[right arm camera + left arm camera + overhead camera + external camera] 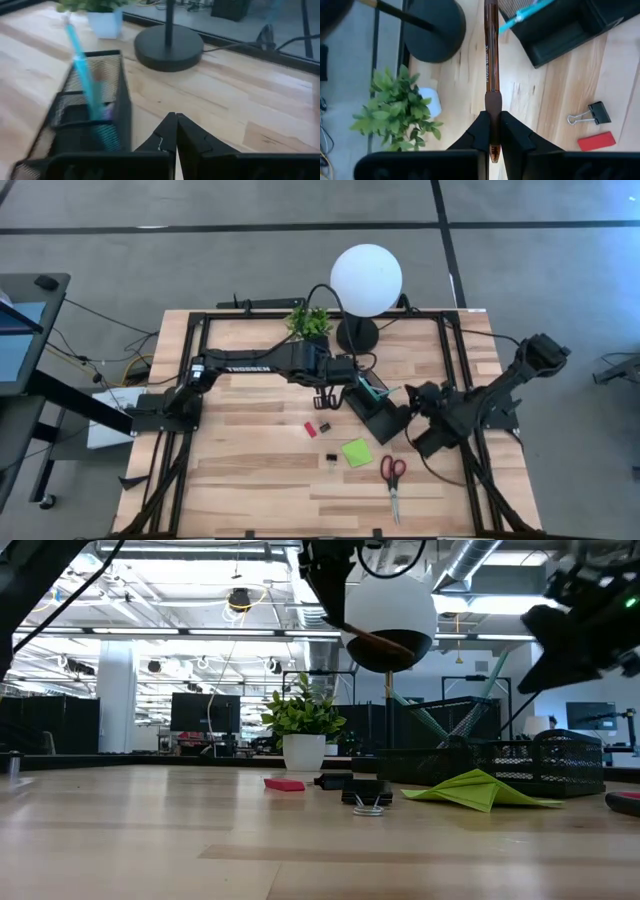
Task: Pick and place office supplies into organizer
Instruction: Put the brown ballpoint pen into the desk organizer
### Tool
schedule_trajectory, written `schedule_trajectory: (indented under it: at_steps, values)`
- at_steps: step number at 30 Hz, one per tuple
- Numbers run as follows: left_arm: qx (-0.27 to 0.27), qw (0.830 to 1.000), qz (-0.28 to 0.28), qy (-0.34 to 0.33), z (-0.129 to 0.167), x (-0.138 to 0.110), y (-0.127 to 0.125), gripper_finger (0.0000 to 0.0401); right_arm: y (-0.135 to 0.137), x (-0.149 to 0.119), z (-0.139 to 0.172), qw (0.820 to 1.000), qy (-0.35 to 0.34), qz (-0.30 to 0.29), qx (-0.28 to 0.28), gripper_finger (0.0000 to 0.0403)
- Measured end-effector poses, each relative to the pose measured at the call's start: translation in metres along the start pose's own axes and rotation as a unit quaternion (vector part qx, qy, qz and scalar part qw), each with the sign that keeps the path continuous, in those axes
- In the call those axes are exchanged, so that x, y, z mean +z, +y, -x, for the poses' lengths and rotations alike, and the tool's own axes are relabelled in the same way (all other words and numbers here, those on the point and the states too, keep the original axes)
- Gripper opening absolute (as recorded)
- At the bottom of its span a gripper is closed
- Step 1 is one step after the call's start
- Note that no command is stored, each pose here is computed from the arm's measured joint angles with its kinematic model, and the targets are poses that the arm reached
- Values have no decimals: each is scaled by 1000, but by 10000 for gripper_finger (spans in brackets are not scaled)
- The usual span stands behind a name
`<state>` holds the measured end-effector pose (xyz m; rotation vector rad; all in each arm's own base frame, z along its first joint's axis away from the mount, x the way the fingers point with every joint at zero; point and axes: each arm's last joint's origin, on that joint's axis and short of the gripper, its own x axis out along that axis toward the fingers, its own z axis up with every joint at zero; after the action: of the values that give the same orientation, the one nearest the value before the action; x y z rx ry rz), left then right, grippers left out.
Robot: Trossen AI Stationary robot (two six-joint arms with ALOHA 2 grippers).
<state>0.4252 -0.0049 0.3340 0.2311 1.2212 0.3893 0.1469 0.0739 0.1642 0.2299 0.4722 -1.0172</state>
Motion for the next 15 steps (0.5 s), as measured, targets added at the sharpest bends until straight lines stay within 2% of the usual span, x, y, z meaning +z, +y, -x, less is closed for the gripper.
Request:
schedule_trajectory:
  at_steps: [7, 11, 15]
  values:
    - [12, 1000, 1, -21, 9, 3, 3, 11, 9, -4, -29, 999, 10, -28, 40, 0]
    - [12, 1000, 0, -21, 9, 3, 4, 11, 19, 1, -46, 998, 32, -9, 56, 0]
    - [11, 1000, -2, -15, 10, 2, 3, 11, 29, 9, -55, 997, 24, -3, 77, 0]
